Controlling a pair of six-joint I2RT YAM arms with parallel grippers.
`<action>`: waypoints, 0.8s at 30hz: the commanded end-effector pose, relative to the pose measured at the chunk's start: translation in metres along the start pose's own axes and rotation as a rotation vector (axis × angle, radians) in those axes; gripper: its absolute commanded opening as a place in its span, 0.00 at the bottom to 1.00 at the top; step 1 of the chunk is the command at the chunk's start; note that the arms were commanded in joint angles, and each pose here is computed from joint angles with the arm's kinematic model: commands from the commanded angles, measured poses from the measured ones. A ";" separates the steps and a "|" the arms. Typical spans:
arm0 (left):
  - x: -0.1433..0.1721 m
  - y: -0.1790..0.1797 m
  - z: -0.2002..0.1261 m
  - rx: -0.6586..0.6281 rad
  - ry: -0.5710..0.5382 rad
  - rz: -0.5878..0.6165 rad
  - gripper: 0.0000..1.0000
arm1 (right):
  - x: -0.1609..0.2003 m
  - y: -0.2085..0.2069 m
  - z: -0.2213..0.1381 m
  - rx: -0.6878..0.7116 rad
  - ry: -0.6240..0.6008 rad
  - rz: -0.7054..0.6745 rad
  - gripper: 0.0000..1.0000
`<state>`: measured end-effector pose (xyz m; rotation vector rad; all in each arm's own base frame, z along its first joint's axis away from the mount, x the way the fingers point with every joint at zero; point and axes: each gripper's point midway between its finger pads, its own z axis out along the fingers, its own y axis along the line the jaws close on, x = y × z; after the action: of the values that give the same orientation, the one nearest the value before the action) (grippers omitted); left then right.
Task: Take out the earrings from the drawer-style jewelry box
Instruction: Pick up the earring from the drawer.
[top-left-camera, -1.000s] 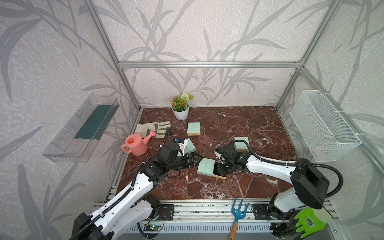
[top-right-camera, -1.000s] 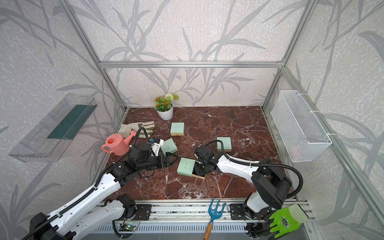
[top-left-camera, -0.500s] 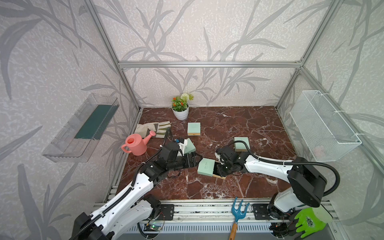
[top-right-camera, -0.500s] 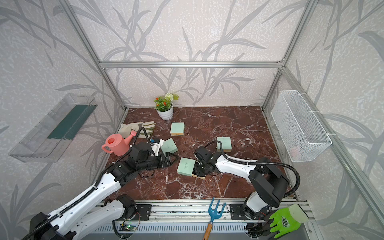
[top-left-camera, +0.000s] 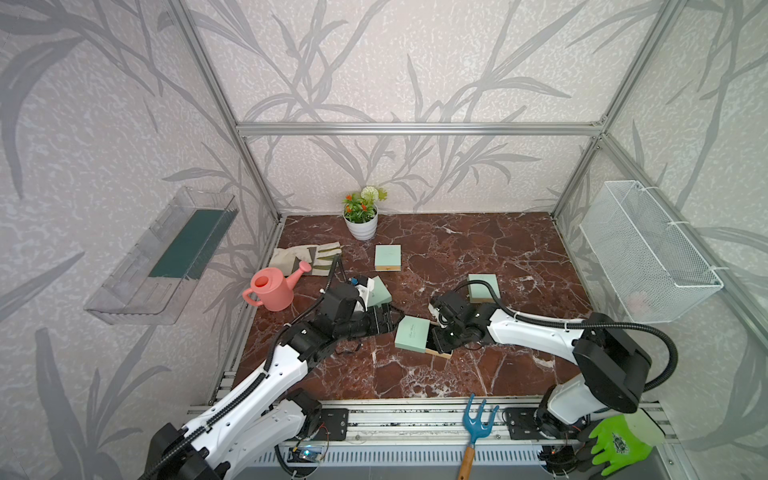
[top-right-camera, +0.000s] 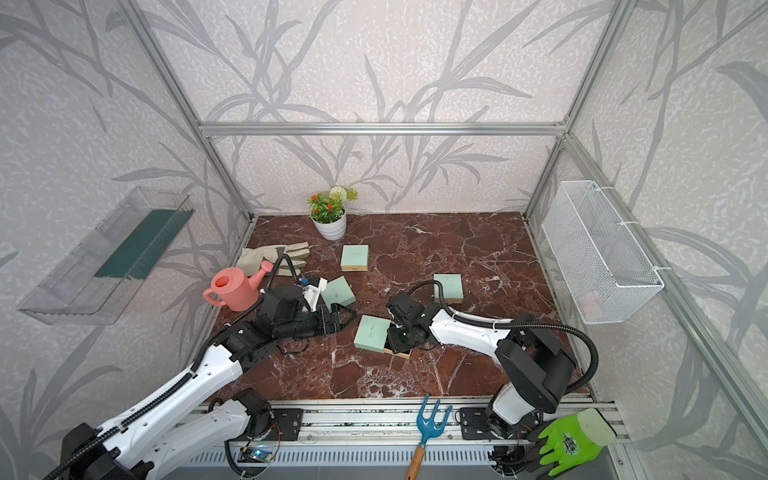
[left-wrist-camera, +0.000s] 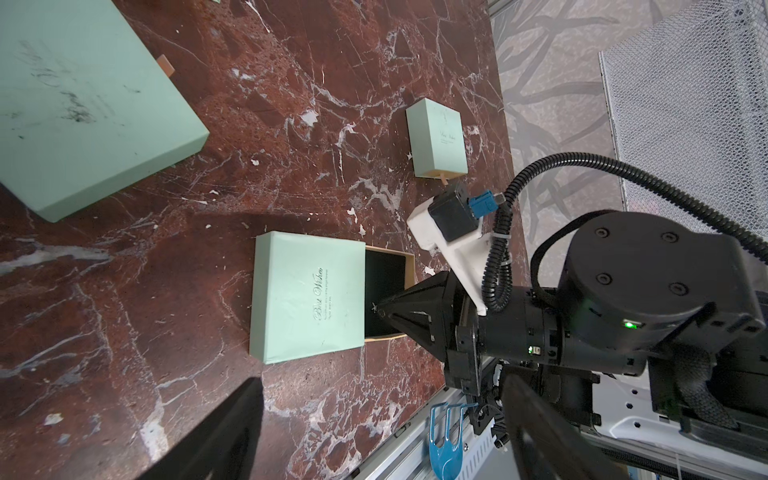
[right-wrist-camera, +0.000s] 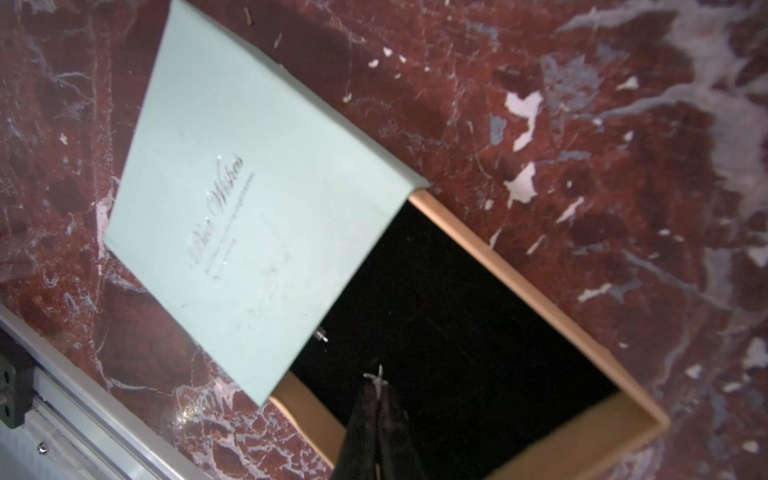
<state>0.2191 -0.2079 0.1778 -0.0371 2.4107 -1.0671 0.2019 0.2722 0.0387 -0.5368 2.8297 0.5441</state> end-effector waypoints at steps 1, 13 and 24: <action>-0.002 0.003 0.001 -0.006 -0.009 0.002 0.89 | -0.007 0.006 -0.008 -0.007 -0.021 -0.011 0.04; -0.001 0.006 0.002 -0.009 -0.010 -0.002 0.89 | -0.011 0.010 -0.017 -0.017 -0.046 -0.017 0.00; -0.001 0.005 0.001 -0.004 -0.013 -0.004 0.88 | -0.044 0.009 -0.063 0.018 -0.177 -0.023 0.00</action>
<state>0.2200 -0.2067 0.1755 -0.0442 2.4110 -1.0646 0.2179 0.2765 0.0843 -0.5132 2.7215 0.5753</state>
